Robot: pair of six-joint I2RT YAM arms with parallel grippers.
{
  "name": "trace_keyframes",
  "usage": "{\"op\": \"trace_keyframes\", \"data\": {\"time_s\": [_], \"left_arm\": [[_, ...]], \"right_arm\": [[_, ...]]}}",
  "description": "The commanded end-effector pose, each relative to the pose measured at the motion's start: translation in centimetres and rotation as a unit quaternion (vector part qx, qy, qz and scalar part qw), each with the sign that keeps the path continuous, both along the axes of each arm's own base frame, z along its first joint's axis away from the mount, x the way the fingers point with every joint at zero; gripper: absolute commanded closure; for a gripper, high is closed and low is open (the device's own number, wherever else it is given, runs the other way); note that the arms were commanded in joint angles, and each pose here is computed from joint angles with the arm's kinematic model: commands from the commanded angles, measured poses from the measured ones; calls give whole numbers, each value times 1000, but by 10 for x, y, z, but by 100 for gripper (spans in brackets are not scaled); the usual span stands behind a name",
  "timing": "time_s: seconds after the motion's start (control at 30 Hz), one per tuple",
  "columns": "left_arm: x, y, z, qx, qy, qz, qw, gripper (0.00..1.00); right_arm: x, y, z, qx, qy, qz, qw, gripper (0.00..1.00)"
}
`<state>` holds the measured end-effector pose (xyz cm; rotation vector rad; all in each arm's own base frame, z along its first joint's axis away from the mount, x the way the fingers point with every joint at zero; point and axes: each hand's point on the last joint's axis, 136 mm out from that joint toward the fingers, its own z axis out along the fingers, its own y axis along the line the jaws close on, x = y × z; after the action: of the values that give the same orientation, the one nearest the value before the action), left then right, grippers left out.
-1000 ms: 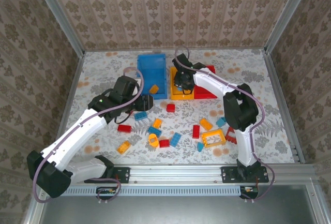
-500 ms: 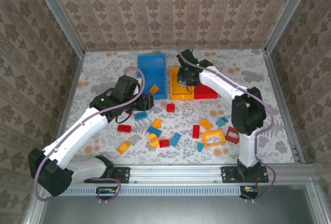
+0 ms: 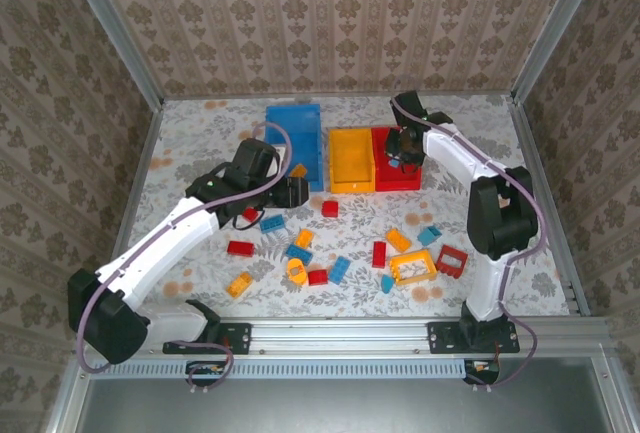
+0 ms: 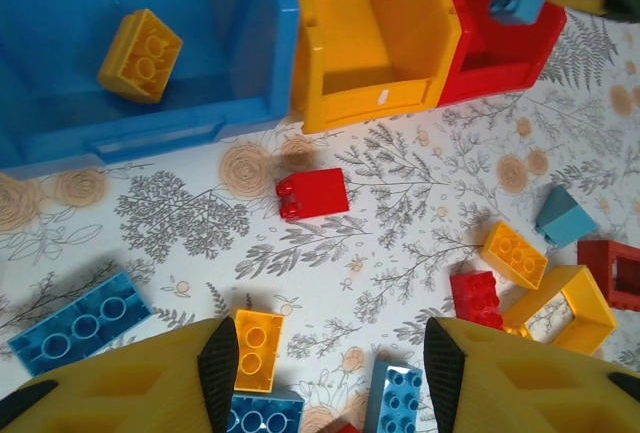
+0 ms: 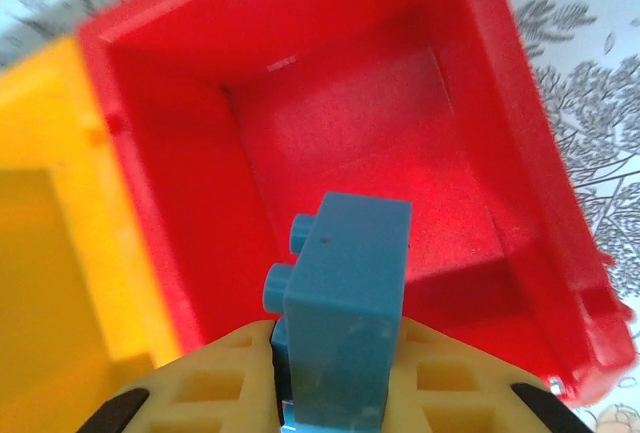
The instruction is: Sort the legos into containers by color
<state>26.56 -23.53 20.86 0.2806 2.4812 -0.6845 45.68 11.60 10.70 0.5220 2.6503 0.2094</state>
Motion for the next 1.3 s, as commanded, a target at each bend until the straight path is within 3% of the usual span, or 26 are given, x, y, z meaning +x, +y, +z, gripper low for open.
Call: {"op": "trace_keyframes", "data": {"time_s": [0.0, 0.23, 0.37, 0.53, 0.6, 0.7, 0.87, 1.03, 1.17, 1.27], "left_arm": [[2, -14, 19, -22, -19, -24, 999, 45], [1, -18, 16, -22, -15, -30, 999, 45], [1, -20, 14, -20, -13, -35, 999, 45], [1, -20, 14, -19, -14, -38, 999, 45], [0, -17, 14, -11, -15, -37, 999, 45], [-3, -3, 12, 6, -19, -22, 1000, 45], [-12, 37, 5, 32, -23, 40, 998, 44], [-23, 68, -2, 25, -14, 88, 996, 41], [-32, 84, -7, 20, -9, 108, 994, 37], [-36, 91, -8, 13, -6, 119, 993, 36]], "right_arm": [[-7, -1, -26, 1, 36, 24, 999, 80], [-9, -11, -37, -3, 60, 17, 998, 64], [-9, -11, -19, 0, 50, 17, 999, 53], [-10, -13, 25, 1, 15, 15, 1000, 52], [-17, -10, 51, -15, -12, 33, 999, 52], [-45, 26, 65, -34, -33, 115, 992, 44], [-109, 108, 26, -22, -10, 208, 978, 23], [-118, 161, -4, 37, -23, 202, 978, 6], [-111, 177, -33, 38, -4, 193, 980, 3], [-107, 177, -49, 25, 7, 183, 983, 7]]}}
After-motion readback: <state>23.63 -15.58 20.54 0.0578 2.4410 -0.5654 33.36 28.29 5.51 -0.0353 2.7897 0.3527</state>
